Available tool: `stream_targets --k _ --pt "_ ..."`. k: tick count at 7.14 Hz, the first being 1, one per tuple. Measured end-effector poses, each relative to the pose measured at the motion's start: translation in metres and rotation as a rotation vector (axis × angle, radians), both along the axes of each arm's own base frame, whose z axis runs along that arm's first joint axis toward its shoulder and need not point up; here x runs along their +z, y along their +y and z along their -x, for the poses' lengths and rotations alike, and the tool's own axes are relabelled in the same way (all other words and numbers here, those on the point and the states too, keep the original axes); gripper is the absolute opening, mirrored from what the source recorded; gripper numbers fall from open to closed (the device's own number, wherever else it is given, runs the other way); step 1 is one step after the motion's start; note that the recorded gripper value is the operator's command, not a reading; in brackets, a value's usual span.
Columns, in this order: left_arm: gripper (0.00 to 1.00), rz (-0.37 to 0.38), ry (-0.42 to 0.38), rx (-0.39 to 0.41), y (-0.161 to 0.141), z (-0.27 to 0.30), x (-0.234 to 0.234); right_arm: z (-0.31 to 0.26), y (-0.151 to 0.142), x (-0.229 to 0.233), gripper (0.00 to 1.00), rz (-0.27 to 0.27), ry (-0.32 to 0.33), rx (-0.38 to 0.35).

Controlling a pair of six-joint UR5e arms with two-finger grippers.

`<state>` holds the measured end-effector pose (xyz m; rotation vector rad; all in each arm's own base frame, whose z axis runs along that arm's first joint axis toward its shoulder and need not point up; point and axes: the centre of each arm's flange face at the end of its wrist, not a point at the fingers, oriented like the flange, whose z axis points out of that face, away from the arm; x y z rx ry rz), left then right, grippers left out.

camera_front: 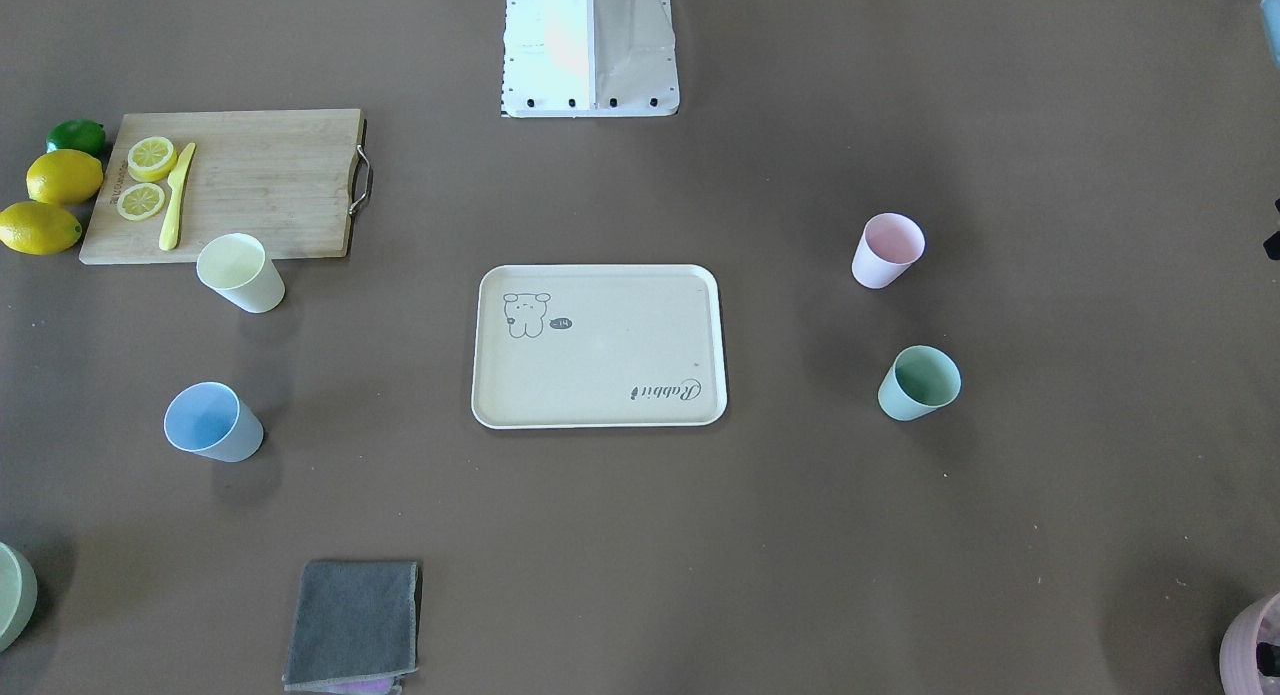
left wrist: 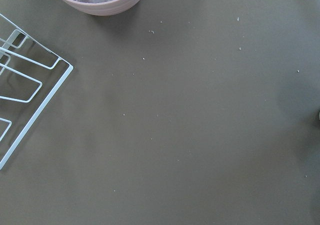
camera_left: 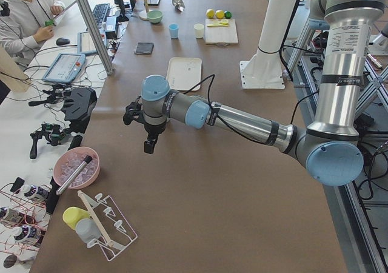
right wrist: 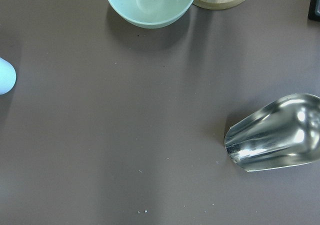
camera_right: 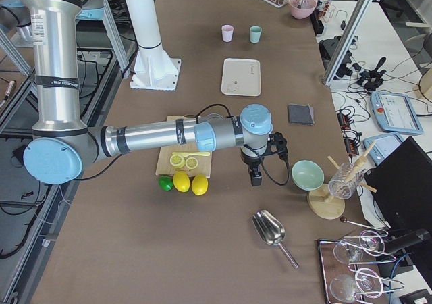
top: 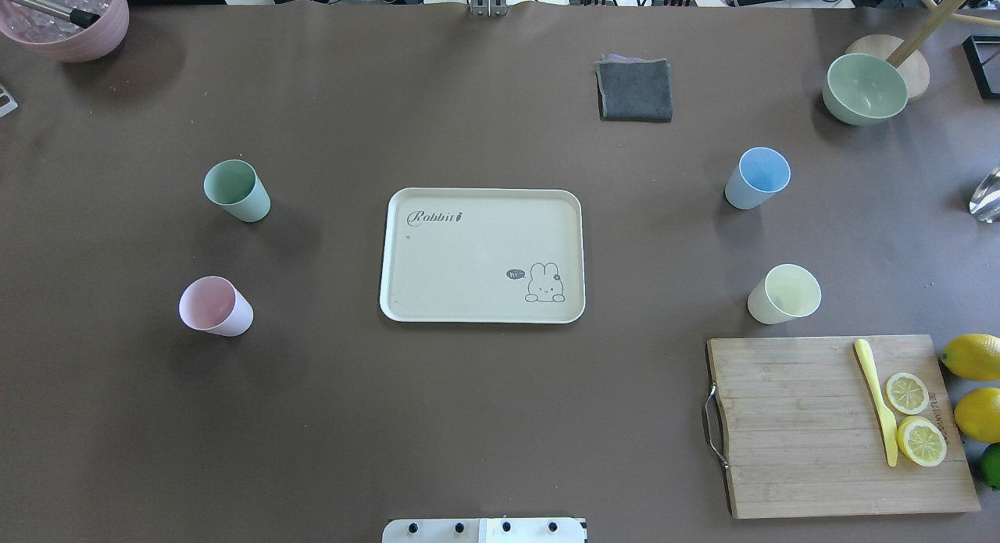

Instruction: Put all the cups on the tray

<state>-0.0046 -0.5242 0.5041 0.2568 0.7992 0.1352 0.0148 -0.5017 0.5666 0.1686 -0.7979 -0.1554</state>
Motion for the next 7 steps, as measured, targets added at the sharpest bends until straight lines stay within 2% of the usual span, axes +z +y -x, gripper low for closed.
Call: stream_targets --k 7 --pt "0.98 0.016 -0.023 0.001 0.005 -0.004 0.012 0.001 0.001 0.006 1.0 0.009 -0.004 -0.006"
